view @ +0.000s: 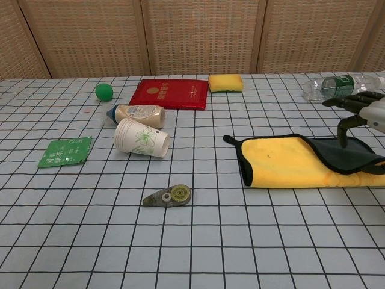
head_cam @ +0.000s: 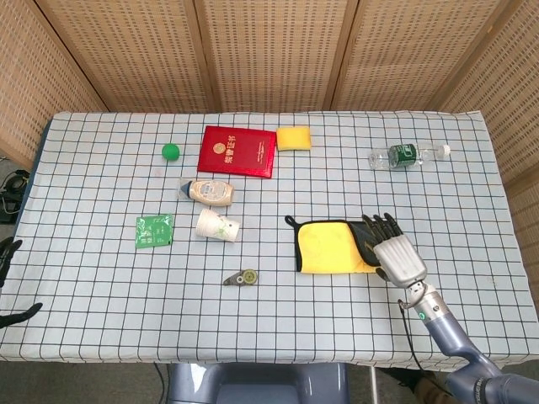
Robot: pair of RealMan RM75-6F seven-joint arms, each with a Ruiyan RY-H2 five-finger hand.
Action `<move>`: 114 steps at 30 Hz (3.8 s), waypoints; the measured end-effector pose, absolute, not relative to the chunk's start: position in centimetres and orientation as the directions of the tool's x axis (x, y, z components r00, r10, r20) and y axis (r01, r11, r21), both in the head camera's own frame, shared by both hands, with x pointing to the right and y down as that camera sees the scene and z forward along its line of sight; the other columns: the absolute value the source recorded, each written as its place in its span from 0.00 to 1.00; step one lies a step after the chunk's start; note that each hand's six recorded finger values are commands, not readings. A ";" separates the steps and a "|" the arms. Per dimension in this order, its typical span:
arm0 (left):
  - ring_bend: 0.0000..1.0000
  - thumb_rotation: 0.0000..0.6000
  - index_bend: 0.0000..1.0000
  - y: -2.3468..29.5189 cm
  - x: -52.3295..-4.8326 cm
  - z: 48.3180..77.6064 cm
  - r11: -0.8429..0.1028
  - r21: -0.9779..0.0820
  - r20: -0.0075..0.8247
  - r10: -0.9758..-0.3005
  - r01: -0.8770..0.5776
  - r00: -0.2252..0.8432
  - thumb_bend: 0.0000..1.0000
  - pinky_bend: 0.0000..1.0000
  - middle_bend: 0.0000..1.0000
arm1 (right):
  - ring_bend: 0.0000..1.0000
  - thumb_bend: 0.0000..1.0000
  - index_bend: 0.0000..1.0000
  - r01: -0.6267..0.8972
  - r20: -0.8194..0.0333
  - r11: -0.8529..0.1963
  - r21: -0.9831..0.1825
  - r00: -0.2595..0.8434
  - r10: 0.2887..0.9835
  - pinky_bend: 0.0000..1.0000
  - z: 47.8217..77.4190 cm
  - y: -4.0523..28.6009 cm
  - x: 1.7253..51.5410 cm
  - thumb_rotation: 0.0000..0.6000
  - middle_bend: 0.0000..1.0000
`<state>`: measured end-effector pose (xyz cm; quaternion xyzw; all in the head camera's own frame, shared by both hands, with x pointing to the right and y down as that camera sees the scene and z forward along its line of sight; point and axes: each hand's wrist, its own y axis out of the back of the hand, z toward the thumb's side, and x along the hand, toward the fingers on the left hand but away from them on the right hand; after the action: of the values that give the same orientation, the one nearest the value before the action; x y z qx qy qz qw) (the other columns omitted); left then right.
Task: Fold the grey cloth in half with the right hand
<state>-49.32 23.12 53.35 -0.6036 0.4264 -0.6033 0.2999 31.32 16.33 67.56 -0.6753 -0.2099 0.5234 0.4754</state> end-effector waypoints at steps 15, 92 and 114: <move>0.00 1.00 0.00 23.1 -49.5 53.5 -0.460 -0.875 0.476 -0.874 -0.151 -0.099 0.00 0.00 0.00 | 0.00 0.46 0.50 -0.307 -0.516 -0.420 -0.854 0.386 0.765 0.00 70.7 17.9 32.1 1.00 0.00; 0.00 1.00 0.00 23.1 -49.4 54.0 -0.470 -0.870 0.486 -0.868 -0.145 -0.102 0.00 0.00 0.00 | 0.00 0.19 0.00 0.059 -0.531 -0.531 -0.845 0.016 0.847 0.00 72.2 9.6 37.4 1.00 0.00; 0.00 1.00 0.00 23.2 -49.7 52.4 -0.415 -0.890 0.434 -0.898 -0.191 -0.071 0.00 0.00 0.00 | 0.00 0.00 0.00 0.157 -0.317 -0.338 -0.928 0.146 0.937 0.00 56.5 18.3 39.9 1.00 0.00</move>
<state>-49.68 23.17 52.42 -0.6095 0.4466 -0.5797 0.3051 39.88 18.27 56.45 -0.6481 -0.4220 0.4990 0.3910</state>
